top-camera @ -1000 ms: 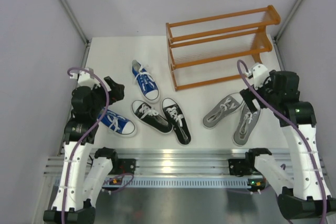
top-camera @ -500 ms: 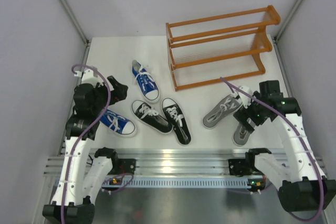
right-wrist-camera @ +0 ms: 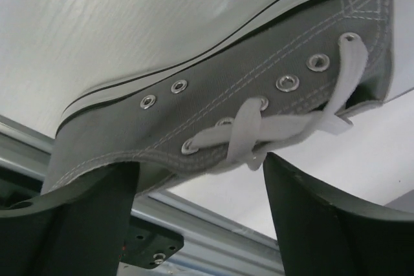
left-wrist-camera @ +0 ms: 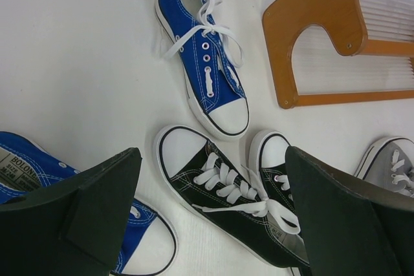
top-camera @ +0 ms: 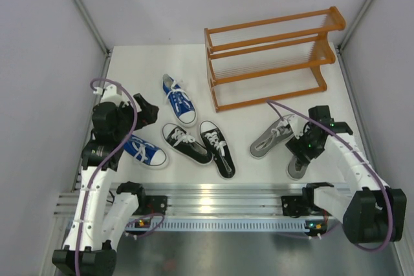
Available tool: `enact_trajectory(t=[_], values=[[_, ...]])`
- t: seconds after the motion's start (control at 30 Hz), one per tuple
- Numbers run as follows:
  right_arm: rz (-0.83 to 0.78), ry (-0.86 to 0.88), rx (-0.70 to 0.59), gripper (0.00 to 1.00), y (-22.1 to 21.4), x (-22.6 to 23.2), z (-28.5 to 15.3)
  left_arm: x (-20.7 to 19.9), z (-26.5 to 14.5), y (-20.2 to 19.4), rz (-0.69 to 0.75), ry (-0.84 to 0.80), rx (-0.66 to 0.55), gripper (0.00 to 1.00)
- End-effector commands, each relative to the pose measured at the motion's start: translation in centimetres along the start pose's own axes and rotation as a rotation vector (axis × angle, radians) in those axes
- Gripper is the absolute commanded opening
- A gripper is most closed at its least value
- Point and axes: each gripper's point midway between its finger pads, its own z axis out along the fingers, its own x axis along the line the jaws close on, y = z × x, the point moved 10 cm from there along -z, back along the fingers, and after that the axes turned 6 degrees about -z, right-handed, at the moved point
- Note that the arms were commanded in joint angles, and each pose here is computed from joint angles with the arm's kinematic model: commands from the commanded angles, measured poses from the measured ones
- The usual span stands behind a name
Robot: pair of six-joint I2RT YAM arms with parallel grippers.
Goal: Place and organize the shoes onto the shoe shelf
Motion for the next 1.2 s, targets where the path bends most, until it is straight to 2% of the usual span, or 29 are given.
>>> enact_trajectory(t=[0.0, 0.07, 0.1, 0.17, 0.2, 0.3, 0.47, 0.57, 0.7, 1.0, 1.17], values=[[0.025, -0.076, -0.036, 0.71, 0.5, -1.0, 1.6, -0.3, -0.5, 0.4, 0.004, -0.028, -0.020, 0.98], [0.039, -0.093, -0.046, 0.64, 0.4, -1.2, 2.4, -0.4, -0.7, 0.4, -0.001, -0.037, -0.024, 0.98], [0.040, -0.098, -0.045, 0.51, 0.4, -1.3, 2.5, -0.5, -0.9, 0.4, -0.002, -0.046, -0.029, 0.98], [0.046, -0.121, -0.058, 0.34, 0.4, -1.7, 2.5, -0.6, -1.1, 0.4, -0.002, -0.051, -0.038, 0.98], [0.049, -0.140, -0.074, 0.19, 0.5, -2.0, 2.3, -0.7, -1.4, 0.5, -0.001, -0.058, -0.049, 0.98], [0.062, -0.239, -0.156, 0.00, 0.3, -3.4, 0.5, -0.8, -1.8, 0.7, -0.004, -0.066, -0.070, 0.98], [0.050, -0.384, -0.269, 0.00, 0.5, -6.1, -3.5, -1.1, -2.0, 0.7, -0.013, -0.084, -0.069, 0.98], [0.022, -0.378, -0.332, 0.00, 1.0, -7.5, -4.3, -1.3, -2.0, 1.0, -0.003, -0.093, -0.067, 0.98], [-0.009, -0.377, -0.353, 0.00, 2.1, -9.6, -4.0, -1.4, -1.9, 1.1, 0.006, -0.096, -0.062, 0.98], [0.067, -0.476, -0.497, 0.00, 6.1, -15.2, -6.1, -1.4, -2.7, 0.9, -0.004, -0.110, -0.089, 0.98], [0.134, -0.456, -0.537, 0.00, 8.1, -18.1, -5.4, -1.5, -2.7, 0.9, 0.002, -0.118, -0.084, 0.98]])
